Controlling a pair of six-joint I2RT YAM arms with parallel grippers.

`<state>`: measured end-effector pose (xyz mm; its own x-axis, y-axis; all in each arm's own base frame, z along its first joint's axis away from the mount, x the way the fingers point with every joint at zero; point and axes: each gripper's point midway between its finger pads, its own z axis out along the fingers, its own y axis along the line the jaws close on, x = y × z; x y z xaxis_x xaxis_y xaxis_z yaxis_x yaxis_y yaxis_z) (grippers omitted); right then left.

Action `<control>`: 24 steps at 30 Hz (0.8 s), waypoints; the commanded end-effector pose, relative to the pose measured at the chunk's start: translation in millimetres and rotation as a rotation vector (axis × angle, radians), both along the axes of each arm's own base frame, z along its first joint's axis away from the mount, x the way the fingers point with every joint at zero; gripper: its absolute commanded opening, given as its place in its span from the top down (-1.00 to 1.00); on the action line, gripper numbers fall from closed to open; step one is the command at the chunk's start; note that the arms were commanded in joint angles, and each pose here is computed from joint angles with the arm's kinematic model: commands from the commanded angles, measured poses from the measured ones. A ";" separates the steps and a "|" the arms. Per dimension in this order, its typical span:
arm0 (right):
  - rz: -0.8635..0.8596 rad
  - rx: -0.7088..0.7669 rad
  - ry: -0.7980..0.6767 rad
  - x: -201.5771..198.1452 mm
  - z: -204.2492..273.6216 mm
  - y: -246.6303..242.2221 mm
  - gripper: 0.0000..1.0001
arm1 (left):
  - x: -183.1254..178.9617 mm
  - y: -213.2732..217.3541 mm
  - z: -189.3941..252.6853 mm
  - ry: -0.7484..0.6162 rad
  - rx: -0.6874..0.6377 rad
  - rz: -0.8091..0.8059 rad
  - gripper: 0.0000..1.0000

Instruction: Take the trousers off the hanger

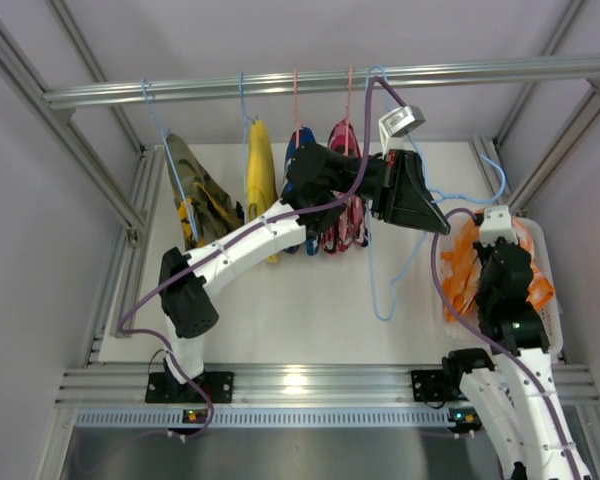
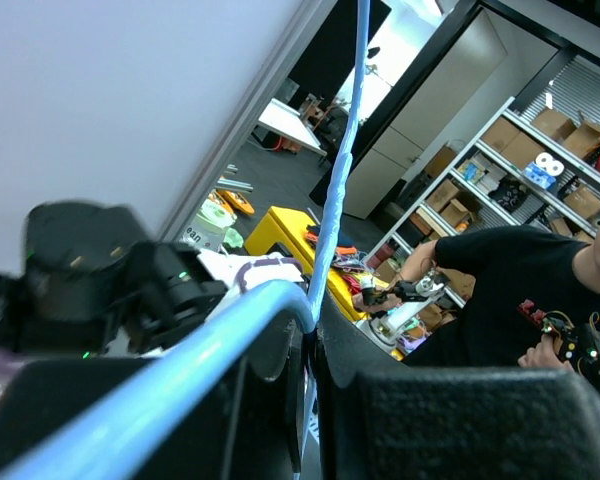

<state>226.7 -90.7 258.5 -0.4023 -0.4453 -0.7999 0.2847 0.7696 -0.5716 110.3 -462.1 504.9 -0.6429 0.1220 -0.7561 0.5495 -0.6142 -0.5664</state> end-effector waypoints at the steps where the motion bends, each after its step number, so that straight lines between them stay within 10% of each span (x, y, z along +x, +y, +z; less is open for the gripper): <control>1: 0.040 0.049 -0.008 12.8 -21.1 10.7 1.00 | -6.9 13.2 22.8 -0.061 -0.111 -0.001 1.00; 7: 0.114 0.105 0.109 3.1 -72.3 24.1 0.84 | -8.4 17.8 29.2 -0.077 -0.140 0.001 1.00; 12: 0.190 0.125 0.081 -14.7 -53.8 34.4 -0.33 | -7.5 15.9 29.1 -0.083 -0.152 0.005 1.00; 14: 0.211 0.136 -0.017 -23.1 -17.7 36.6 -0.48 | -7.4 16.7 31.5 -0.097 -0.163 0.008 1.00; 24: 0.669 0.354 -0.426 -106.9 133.7 111.0 -0.50 | 3.4 1.8 35.1 -0.125 -0.197 0.047 1.00</control>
